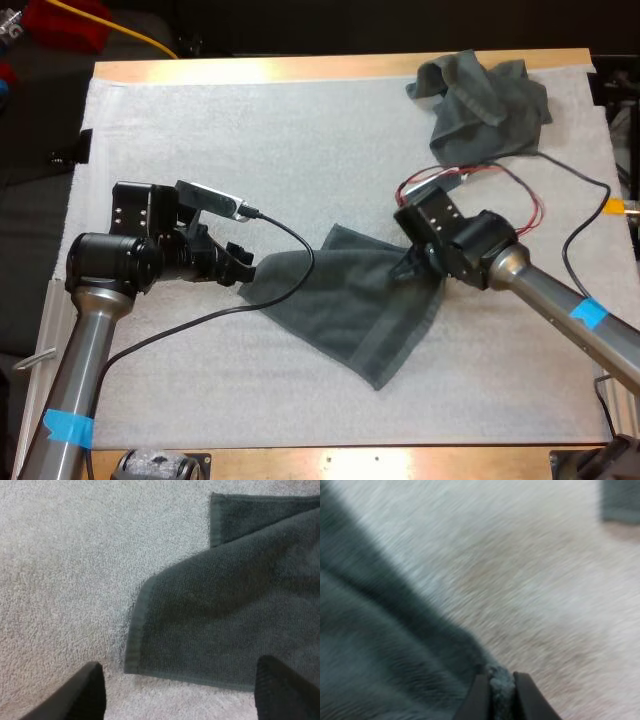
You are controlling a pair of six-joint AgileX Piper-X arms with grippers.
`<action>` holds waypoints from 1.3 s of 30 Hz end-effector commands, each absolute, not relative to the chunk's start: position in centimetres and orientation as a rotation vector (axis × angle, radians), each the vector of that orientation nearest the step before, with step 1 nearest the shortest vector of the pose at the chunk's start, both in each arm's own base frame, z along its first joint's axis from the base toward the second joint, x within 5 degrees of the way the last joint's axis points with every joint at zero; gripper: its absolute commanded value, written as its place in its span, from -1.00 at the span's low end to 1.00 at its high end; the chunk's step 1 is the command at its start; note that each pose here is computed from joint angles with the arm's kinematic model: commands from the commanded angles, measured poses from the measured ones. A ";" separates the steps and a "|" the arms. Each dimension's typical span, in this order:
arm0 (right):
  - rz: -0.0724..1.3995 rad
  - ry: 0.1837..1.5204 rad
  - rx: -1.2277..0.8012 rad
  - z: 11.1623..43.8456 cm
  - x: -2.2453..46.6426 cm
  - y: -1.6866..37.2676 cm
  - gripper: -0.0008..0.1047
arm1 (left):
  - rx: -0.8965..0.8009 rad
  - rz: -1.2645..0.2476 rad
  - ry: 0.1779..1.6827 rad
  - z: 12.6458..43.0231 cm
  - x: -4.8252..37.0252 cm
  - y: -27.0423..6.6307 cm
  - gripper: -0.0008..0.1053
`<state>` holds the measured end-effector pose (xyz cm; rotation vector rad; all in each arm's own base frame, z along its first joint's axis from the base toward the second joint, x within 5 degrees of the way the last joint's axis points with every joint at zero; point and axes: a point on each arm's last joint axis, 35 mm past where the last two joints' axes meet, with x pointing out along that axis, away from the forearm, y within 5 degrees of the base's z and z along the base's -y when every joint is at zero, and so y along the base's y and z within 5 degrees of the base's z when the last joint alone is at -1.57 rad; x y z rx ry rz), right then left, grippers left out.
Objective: Pick towel from pile, fold and stack
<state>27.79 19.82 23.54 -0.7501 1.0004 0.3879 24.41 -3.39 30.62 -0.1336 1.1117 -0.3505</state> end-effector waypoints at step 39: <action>0.509 1.285 -0.065 25.5 22.6 17.6 0.26 | -0.143 -0.434 1.075 31.1 24.6 -3.7 0.14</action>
